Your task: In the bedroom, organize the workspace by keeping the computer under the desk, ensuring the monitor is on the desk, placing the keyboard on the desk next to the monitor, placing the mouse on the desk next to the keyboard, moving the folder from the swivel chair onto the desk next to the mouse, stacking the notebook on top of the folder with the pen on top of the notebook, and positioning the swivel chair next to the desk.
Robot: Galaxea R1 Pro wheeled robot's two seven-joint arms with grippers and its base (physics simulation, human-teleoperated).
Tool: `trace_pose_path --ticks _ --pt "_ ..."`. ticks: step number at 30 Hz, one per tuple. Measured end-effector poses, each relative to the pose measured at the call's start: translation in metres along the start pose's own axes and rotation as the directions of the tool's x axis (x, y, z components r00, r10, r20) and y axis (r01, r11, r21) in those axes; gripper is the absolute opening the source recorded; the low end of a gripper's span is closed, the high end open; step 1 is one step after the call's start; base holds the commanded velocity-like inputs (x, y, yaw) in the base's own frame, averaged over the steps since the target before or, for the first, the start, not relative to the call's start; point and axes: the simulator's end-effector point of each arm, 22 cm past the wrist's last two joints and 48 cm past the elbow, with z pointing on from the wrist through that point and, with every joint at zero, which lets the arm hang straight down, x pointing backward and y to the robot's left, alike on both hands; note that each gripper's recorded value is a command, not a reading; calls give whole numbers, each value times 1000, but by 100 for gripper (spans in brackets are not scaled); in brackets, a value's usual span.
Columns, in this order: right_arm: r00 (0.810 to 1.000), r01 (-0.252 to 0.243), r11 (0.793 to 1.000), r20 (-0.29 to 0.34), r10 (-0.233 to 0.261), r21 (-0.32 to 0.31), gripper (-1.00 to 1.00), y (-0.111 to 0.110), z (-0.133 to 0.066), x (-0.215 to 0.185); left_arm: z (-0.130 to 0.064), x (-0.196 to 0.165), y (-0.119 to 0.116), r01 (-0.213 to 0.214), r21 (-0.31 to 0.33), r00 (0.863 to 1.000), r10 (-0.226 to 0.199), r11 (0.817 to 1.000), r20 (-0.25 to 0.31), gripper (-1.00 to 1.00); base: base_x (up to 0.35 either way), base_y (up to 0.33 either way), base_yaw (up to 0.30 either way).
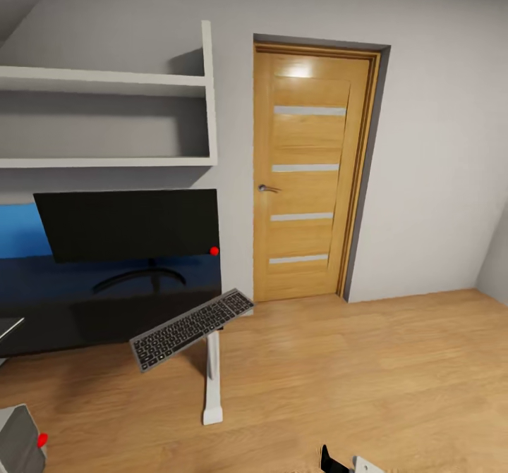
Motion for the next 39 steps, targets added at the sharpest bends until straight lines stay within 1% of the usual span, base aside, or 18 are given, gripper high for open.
trace_pose_path --ticks 32,39 --pt "1000 0 1000 0 0 0 100 0 0 0 0 1 -2 2 1 1000 -2 1000 0 100 0 0 -300" --pt "1000 -2 1000 -1 2 -2 100 3 -1 1 0 0 -2 2 1 1000 -2 1000 1 100 0 0 -111"
